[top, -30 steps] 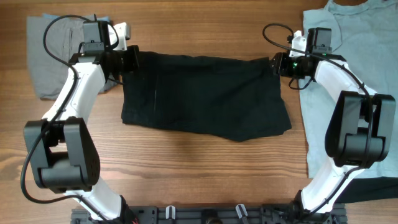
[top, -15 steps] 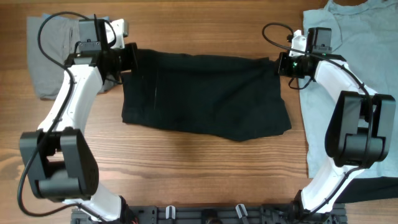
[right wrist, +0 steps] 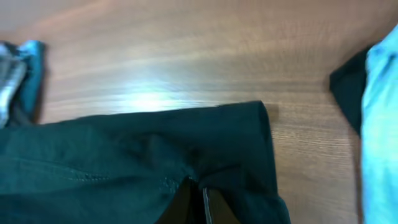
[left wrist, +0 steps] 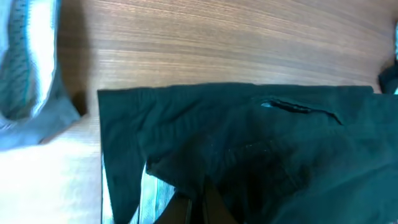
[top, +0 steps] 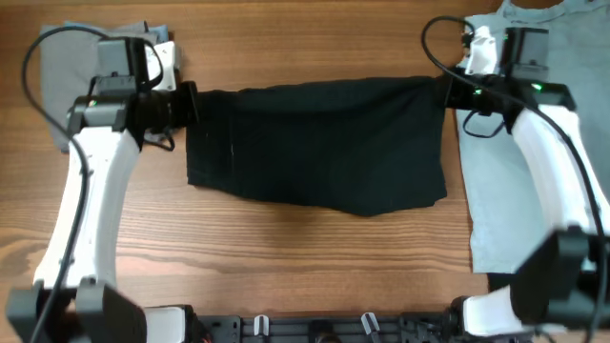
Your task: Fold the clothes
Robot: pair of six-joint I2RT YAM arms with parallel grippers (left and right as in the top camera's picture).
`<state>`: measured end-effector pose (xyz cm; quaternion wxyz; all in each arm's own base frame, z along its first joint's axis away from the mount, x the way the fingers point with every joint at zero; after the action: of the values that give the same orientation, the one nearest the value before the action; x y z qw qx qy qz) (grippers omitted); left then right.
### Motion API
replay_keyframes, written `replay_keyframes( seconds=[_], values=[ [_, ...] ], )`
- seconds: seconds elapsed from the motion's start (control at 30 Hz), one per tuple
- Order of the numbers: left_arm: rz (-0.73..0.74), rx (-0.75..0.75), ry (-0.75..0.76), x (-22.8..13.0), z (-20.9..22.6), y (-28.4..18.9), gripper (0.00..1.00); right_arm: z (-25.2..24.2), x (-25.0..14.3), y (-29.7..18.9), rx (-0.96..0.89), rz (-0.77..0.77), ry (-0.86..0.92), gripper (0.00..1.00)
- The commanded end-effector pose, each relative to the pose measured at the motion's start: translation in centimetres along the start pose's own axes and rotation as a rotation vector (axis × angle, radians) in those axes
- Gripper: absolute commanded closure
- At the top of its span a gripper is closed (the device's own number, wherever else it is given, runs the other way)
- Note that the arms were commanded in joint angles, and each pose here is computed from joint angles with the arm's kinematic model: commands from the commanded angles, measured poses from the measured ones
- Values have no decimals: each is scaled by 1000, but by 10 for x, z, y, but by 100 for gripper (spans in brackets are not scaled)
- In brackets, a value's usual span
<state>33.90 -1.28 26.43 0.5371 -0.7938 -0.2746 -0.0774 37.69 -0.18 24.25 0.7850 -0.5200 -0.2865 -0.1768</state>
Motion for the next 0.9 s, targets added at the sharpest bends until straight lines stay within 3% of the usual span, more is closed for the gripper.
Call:
replay_keyframes(
  seconds=[0.0, 0.37, 0.67, 0.87],
  values=[
    [-19, 51, 2, -8, 1, -26, 96, 18, 3, -38, 8, -41, -17, 96],
    [188, 188, -57, -43, 17, -32, 96, 37, -28, -73, -18, 99, 55, 96],
    [26, 266, -22, -26, 30, -7, 95, 28, -12, -57, -27, 27, 12, 95],
    [18, 269, -48, -38, 48, 35, 95, 18, -12, -26, -13, 72, 20, 95]
  ],
)
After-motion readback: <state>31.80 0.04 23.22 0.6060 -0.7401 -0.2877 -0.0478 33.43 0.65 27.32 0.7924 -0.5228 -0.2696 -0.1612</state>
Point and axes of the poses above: each gripper's point midway between its finger pads, its own y axis out along the fingers, its own z axis along the line the jaws close on, x = y × z, the point moved 9 cm from there along -y, back along the fingers, and after that the axes turned 11 degrees about -y, right-handed, at the moved point
